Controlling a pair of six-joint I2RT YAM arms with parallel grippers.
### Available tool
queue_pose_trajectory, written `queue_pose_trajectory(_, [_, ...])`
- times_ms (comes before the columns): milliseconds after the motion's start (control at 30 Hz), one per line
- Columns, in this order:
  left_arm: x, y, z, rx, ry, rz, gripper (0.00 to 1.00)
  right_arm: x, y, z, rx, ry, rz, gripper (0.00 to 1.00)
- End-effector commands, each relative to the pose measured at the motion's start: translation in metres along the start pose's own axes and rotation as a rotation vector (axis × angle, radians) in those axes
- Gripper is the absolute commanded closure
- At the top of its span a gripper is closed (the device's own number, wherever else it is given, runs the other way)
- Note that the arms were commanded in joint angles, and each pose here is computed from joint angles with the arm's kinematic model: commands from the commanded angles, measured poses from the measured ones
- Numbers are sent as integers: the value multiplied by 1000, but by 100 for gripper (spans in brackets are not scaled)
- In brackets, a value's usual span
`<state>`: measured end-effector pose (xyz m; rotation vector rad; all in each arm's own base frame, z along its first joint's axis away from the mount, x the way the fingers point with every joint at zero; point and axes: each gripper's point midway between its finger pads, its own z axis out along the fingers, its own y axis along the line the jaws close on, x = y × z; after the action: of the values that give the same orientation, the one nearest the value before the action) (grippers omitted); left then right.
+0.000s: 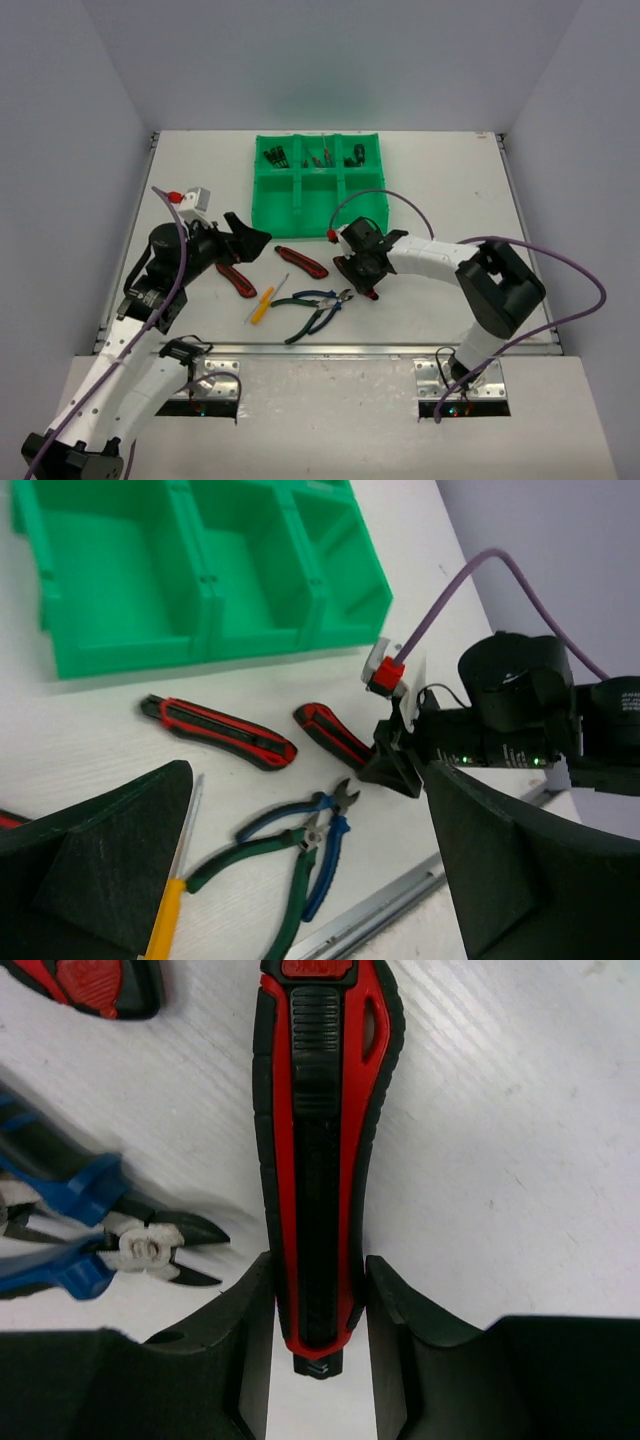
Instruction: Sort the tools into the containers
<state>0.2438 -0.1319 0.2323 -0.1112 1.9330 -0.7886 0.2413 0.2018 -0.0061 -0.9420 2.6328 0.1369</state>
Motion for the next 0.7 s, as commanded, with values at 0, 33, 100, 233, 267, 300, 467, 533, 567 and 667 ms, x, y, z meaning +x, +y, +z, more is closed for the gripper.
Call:
queue_pose_trajectory(0, [9,-48,9,322,11,-112,0,-37,-5,-49,43,-218,49,96])
queue_pose_trajectory(33, [5,-56,10,384,-14,-126,0,-45,-2,-65,25,-278,58,96])
queue_pose_trajectory(100, [14,-67,13,489,-8,-191,0,-55,14,-87,-66,-387,61,97])
queue_pose_trajectory(233, [23,-95,28,576,16,-239,0,-74,65,-132,-377,-646,-5,100])
queue_pose_trajectory(267, [19,-105,32,588,10,-231,0,-77,74,-144,-433,-690,-13,100])
queue_pose_trajectory(300, [19,-117,38,601,21,-225,0,-79,82,-154,-476,-729,-24,100])
queue_pose_trajectory(467, [25,-137,65,578,56,-241,3,-87,94,-184,-548,-833,-45,100])
queue_pose_trajectory(533, [27,-139,72,559,65,-246,11,-88,97,-193,-568,-854,-54,100])
queue_pose_trajectory(567, [30,-141,75,556,78,-246,16,-88,97,-196,-572,-858,-55,100])
queue_pose_trajectory(667, [43,-149,85,552,128,-242,39,-92,94,-201,-553,-882,-47,100])
